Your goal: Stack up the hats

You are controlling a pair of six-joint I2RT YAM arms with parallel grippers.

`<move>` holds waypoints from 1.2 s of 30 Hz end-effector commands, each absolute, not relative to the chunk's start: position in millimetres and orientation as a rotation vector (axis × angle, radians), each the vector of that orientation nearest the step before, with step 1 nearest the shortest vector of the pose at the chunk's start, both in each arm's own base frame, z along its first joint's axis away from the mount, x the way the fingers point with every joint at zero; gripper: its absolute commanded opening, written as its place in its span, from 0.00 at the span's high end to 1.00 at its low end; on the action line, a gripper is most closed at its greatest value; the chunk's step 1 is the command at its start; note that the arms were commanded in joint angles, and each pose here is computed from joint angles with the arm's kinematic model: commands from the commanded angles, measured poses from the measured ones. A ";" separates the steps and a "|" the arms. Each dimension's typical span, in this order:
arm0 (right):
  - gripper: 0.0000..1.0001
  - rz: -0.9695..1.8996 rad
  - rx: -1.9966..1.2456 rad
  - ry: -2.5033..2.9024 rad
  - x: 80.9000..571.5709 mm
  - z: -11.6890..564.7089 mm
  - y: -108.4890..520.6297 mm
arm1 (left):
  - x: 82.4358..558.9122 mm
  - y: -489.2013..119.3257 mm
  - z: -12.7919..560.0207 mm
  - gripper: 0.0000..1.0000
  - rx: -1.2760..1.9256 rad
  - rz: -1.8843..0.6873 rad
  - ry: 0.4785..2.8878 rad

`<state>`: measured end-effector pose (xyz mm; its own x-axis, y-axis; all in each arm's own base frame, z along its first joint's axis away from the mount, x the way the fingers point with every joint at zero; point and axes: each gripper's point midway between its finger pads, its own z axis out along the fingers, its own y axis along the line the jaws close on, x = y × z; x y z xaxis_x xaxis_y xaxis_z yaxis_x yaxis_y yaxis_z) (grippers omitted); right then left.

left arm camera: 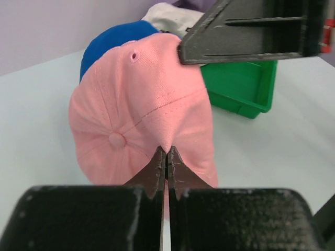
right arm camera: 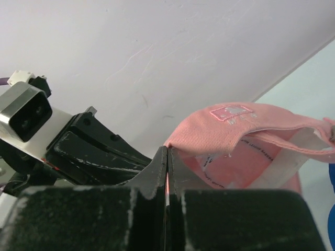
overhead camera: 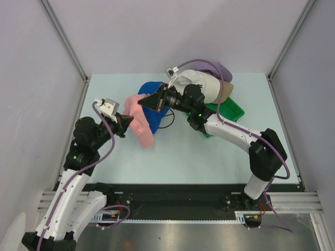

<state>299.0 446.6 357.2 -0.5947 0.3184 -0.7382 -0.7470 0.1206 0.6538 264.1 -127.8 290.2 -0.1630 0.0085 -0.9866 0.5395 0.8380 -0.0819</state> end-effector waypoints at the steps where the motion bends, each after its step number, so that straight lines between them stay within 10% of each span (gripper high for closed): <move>1: 0.99 1.694 -0.481 1.409 278.5 396.7 424.2 | 236.1 -142.1 327.9 1.00 0.562 -0.563 1.479; 12: 0.20 1.952 -0.513 1.317 247.3 376.5 407.8 | 230.6 -151.3 328.0 1.00 0.616 -0.612 1.454; 31: 0.11 1.871 -0.592 1.361 246.9 364.5 444.1 | 221.1 -160.6 326.3 1.00 0.669 -0.674 1.433; 35: 0.37 1.874 -0.632 1.339 239.1 369.7 445.2 | 227.6 -156.6 323.3 1.00 0.638 -0.649 1.457; 36: 0.58 1.874 -0.626 1.346 237.9 366.6 443.5 | 229.7 -154.5 323.3 1.00 0.625 -0.637 1.464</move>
